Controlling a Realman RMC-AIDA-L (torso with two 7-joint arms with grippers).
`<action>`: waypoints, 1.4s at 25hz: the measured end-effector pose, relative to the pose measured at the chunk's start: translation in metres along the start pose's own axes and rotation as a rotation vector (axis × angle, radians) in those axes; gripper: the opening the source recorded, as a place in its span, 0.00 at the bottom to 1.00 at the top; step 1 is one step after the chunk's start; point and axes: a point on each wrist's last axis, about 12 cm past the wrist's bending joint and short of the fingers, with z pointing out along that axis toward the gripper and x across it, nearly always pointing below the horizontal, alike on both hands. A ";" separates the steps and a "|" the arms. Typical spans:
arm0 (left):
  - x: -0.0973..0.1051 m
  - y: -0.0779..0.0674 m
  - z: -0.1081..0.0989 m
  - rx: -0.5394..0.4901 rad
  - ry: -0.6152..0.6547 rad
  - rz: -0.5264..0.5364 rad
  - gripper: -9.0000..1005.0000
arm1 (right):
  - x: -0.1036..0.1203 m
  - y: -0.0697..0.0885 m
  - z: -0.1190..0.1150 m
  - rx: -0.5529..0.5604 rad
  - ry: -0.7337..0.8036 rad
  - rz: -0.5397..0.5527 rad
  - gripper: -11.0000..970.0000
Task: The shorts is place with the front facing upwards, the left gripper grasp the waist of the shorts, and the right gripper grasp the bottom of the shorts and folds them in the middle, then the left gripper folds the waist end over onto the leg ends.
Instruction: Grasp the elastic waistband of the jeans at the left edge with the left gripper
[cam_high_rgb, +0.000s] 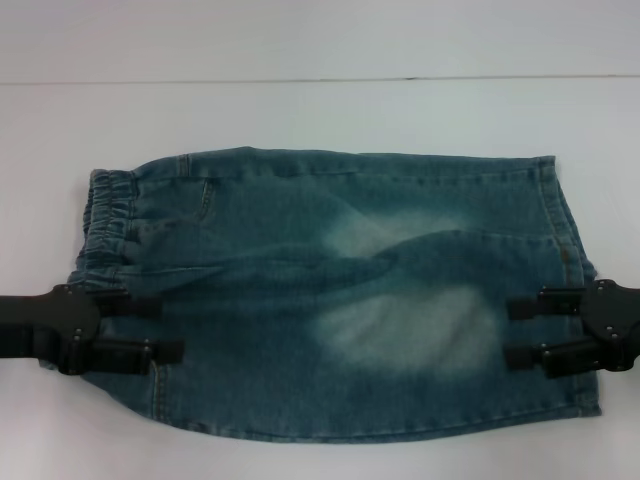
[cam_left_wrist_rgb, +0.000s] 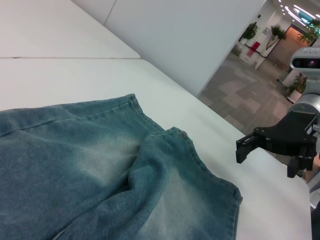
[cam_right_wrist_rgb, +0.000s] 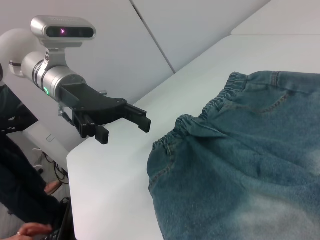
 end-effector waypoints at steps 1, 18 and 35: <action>0.000 0.000 0.000 0.000 0.000 0.000 0.91 | 0.000 0.000 0.000 0.000 0.000 0.000 0.96; 0.005 0.011 -0.028 -0.149 0.101 -0.075 0.88 | -0.003 -0.001 0.000 0.002 -0.002 -0.001 0.95; 0.022 0.034 -0.049 -0.427 0.244 -0.216 0.85 | -0.003 -0.001 0.002 0.004 -0.005 -0.006 0.94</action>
